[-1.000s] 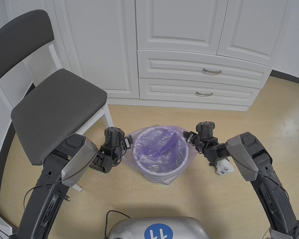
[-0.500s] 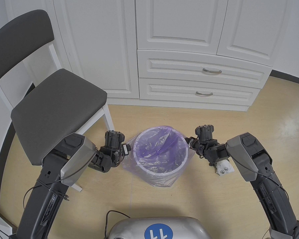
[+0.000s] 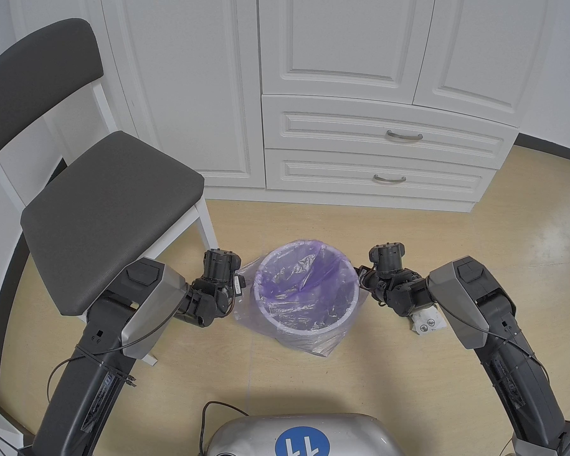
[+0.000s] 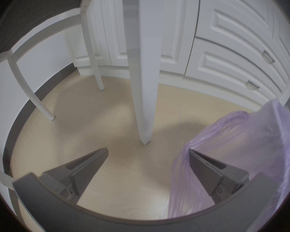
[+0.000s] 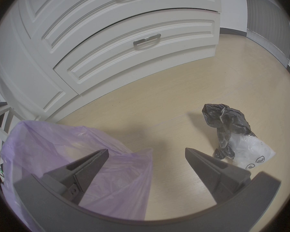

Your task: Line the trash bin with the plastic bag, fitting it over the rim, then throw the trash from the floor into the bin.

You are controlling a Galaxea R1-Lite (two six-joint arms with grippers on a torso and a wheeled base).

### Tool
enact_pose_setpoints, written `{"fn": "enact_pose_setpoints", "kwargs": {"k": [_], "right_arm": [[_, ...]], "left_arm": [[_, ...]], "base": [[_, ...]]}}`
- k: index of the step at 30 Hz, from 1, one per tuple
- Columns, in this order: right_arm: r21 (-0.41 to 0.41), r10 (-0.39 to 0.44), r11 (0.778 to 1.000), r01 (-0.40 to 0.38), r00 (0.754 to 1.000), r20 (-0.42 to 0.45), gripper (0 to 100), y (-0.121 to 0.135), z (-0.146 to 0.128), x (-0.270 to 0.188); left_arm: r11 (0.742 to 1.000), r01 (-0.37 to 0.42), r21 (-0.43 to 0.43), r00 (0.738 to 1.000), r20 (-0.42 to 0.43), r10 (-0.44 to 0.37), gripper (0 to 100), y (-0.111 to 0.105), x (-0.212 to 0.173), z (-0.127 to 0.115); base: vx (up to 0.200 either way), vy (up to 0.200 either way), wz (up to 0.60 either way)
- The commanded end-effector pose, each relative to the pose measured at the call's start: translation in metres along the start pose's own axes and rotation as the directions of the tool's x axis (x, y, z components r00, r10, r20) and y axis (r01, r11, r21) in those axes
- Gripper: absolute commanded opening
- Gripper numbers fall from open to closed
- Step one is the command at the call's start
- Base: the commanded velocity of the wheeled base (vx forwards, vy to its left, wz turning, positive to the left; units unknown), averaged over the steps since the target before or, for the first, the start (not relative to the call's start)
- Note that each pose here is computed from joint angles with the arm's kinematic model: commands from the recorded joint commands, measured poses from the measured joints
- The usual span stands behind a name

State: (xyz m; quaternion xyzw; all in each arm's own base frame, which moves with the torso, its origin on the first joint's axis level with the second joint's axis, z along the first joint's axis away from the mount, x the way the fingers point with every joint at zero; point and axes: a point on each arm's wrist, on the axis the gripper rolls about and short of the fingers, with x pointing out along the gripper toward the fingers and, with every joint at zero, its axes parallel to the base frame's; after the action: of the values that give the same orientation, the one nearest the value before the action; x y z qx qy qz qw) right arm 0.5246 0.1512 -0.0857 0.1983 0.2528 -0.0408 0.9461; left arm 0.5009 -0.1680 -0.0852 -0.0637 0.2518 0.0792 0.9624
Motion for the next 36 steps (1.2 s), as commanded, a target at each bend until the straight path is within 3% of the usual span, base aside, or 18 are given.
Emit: {"fn": "enact_pose_setpoints", "kwargs": {"k": [1, 5, 8, 17, 24, 29, 33, 36], "right_arm": [[-0.002, -0.003, 1.0, 0.003, 1.0, -0.003, 100, 0.0, -0.003, 0.001], [-0.002, -0.003, 1.0, 0.003, 1.0, -0.001, 100, 0.0, -0.002, 0.0], [-0.005, -0.003, 1.0, 0.003, 1.0, -0.003, 100, 0.0, -0.003, 0.001], [-0.055, -0.025, 0.998, 0.022, 0.998, -0.06, 100, 0.002, -0.014, 0.0], [-0.105, -0.027, 0.994, 0.018, 0.996, -0.086, 100, 0.004, -0.026, 0.001], [-0.067, -0.002, 0.998, 0.0, 1.0, -0.026, 100, 0.015, 0.008, -0.011], [-0.061, -0.003, 0.998, 0.002, 1.0, -0.021, 100, 0.018, 0.026, -0.026], [-0.087, -0.006, 0.996, 0.004, 1.0, -0.017, 100, 0.019, 0.054, -0.056]], "left_arm": [[1.0, -0.015, 0.017, 1.0, -0.024, 0.016, 100, -0.001, 0.005, -0.005], [0.999, -0.013, 0.029, 1.0, -0.017, 0.013, 100, -0.004, 0.011, -0.004], [0.986, -0.03, 0.162, 0.998, -0.055, 0.039, 100, 0.006, 0.028, -0.028], [0.982, 0.06, 0.178, 0.996, -0.079, -0.047, 100, 0.001, 0.025, -0.027], [0.987, 0.062, 0.145, 0.998, -0.027, -0.059, 100, 0.0, 0.024, -0.013], [0.994, 0.057, 0.089, 0.998, -0.013, -0.057, 100, 0.007, 0.005, 0.018], [0.995, 0.057, 0.078, 0.997, -0.049, -0.054, 100, 0.012, -0.012, 0.024], [0.994, 0.066, 0.086, 0.994, -0.096, -0.058, 100, 0.021, -0.036, 0.024]], "base": [[0.0, 0.0, 0.0], [0.0, 0.0, 0.0], [0.0, 0.0, 0.0], [0.0, 0.0, 0.0], [0.0, 0.0, 0.0], [0.0, 0.0, 0.0], [0.0, 0.0, 0.0], [0.0, 0.0, 0.0]]}}
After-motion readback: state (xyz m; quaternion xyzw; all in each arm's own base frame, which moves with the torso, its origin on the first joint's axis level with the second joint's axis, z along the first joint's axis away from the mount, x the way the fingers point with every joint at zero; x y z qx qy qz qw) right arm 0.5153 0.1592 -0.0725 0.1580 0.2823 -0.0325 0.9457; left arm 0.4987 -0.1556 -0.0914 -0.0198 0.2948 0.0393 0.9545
